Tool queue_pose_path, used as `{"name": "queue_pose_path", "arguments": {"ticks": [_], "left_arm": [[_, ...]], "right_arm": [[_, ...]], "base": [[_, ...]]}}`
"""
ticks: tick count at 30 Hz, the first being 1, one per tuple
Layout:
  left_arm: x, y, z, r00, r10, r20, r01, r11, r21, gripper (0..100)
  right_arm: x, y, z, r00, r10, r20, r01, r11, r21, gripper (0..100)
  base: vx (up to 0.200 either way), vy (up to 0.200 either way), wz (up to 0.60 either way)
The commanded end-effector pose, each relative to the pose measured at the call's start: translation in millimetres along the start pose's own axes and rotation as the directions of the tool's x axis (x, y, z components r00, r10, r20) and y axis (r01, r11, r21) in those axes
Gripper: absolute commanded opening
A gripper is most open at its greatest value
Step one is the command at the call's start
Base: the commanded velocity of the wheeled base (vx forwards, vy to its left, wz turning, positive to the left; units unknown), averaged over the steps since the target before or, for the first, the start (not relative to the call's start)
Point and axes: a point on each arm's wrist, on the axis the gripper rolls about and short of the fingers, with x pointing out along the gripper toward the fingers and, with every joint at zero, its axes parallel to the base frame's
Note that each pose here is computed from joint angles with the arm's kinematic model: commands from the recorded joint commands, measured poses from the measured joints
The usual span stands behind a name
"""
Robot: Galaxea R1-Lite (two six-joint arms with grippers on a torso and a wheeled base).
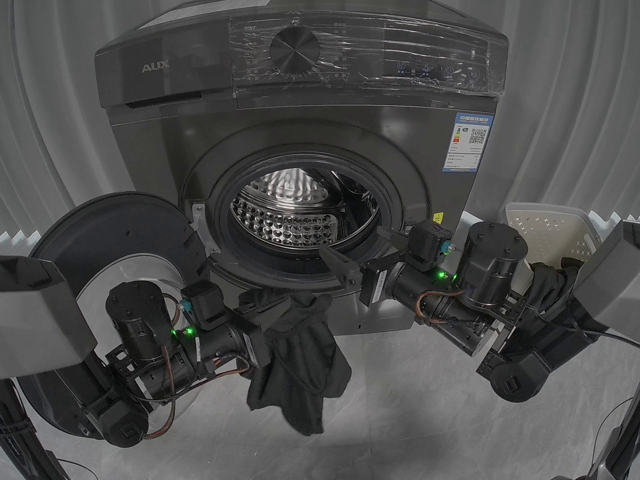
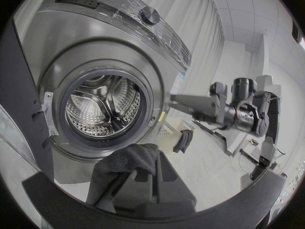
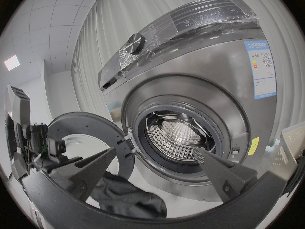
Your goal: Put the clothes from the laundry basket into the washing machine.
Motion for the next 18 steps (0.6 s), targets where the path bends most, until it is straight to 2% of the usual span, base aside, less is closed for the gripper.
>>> {"name": "queue_pose_path", "arguments": {"ticks": [1, 6, 8, 12, 15, 18], "left_arm": [[8, 0.0, 7.7, 0.998, 0.042, 0.049, -0.041, 0.999, -0.011, 0], [9, -0.2, 7.6, 0.997, 0.057, 0.054, -0.056, 0.998, -0.018, 0], [9, -0.6, 8.1, 0.997, 0.056, 0.057, -0.054, 0.998, -0.030, 0], [12, -0.1, 10.2, 0.995, 0.064, 0.070, -0.062, 0.998, -0.033, 0], [15, -0.3, 11.7, 0.993, 0.081, 0.083, -0.078, 0.996, -0.035, 0], [20, -1.1, 16.2, 0.988, 0.101, 0.113, -0.095, 0.994, -0.054, 0]], "right_arm": [[-8, -3.7, -10, 0.999, -0.010, -0.047, 0.010, 1.000, -0.009, 100], [-15, -1.4, -19, 0.996, 0.002, -0.090, -0.003, 1.000, -0.014, 100], [-22, -0.3, -28, 0.991, 0.010, -0.135, -0.012, 1.000, -0.018, 100], [-31, 1.1, -42, 0.980, 0.040, -0.196, -0.048, 0.998, -0.037, 100], [-36, 6.2, -47, 0.973, 0.071, -0.219, -0.081, 0.996, -0.037, 100], [-38, 14.0, -54, 0.965, 0.100, -0.242, -0.111, 0.993, -0.034, 100]], "base": [[0.000, 0.000, 0.00], [0.000, 0.000, 0.00], [0.000, 0.000, 0.00], [0.000, 0.000, 0.00], [0.000, 0.000, 0.00], [0.000, 0.000, 0.00]]}}
